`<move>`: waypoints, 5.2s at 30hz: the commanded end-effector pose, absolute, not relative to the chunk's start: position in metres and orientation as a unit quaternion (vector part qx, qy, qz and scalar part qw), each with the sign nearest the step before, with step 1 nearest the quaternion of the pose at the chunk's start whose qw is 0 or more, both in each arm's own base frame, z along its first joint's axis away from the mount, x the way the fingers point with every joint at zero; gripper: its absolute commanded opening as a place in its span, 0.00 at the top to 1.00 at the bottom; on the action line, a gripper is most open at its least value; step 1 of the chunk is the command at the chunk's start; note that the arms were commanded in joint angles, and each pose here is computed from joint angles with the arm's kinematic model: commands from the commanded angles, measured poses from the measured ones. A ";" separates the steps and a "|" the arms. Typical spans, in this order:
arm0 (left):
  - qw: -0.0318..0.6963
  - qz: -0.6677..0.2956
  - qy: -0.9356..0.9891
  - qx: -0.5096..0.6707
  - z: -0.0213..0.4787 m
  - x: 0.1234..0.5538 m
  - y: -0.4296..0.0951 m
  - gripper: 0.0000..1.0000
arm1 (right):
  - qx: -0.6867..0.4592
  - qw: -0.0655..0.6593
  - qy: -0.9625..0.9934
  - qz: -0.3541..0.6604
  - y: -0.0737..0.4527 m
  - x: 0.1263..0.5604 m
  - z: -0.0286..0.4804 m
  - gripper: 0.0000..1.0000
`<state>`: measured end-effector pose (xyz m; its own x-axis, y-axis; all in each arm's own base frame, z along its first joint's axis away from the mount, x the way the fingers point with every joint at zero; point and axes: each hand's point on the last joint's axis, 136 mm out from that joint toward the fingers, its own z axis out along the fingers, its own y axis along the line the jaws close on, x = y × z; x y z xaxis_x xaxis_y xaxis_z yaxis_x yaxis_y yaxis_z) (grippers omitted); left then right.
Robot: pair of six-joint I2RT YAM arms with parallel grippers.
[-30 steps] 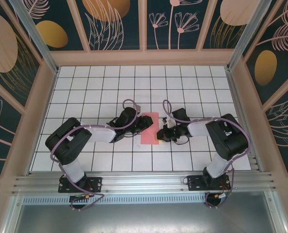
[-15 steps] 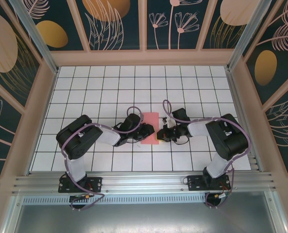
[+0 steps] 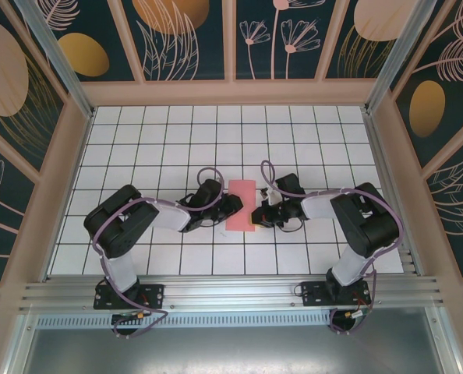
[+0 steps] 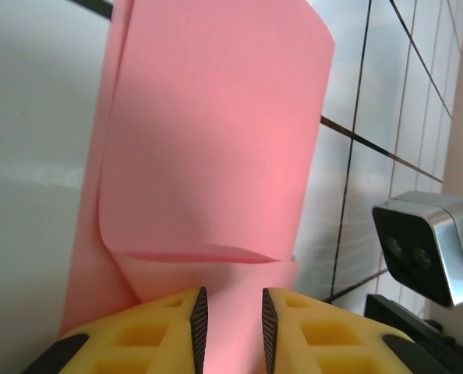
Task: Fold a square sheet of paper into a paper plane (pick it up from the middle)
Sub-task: Fold the triangle a second time at the center of the table, then turn over the paper at the center of the table.
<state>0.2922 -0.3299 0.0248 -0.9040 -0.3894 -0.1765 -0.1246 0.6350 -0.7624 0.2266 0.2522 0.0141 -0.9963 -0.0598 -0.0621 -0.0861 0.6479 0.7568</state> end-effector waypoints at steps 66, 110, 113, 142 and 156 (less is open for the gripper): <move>0.151 -0.367 0.911 -0.114 0.017 0.309 -0.320 0.81 | -0.022 0.100 0.926 0.365 0.255 0.285 0.035 0.53; 0.177 -0.403 0.885 -0.151 0.035 0.311 -0.315 0.79 | -0.025 0.082 0.882 0.462 0.272 0.263 0.040 0.75; 0.179 -0.407 0.883 -0.150 0.039 0.312 -0.316 0.79 | -0.028 0.085 0.878 0.470 0.273 0.263 0.042 0.80; 0.449 -0.272 0.799 -0.294 0.174 0.299 -0.145 0.55 | -0.112 0.212 0.954 -0.183 0.152 0.289 0.138 1.00; 0.483 -0.273 0.771 -0.314 0.192 0.279 -0.114 0.58 | -0.237 0.121 0.955 -0.134 0.320 0.249 0.031 0.89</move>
<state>0.2829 -0.1253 0.1998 -0.3503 -0.7576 -0.5507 -0.1861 0.6325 -0.7519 0.2575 0.3039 0.0357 -0.8350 -0.5166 -0.1896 -0.4197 0.8207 -0.3878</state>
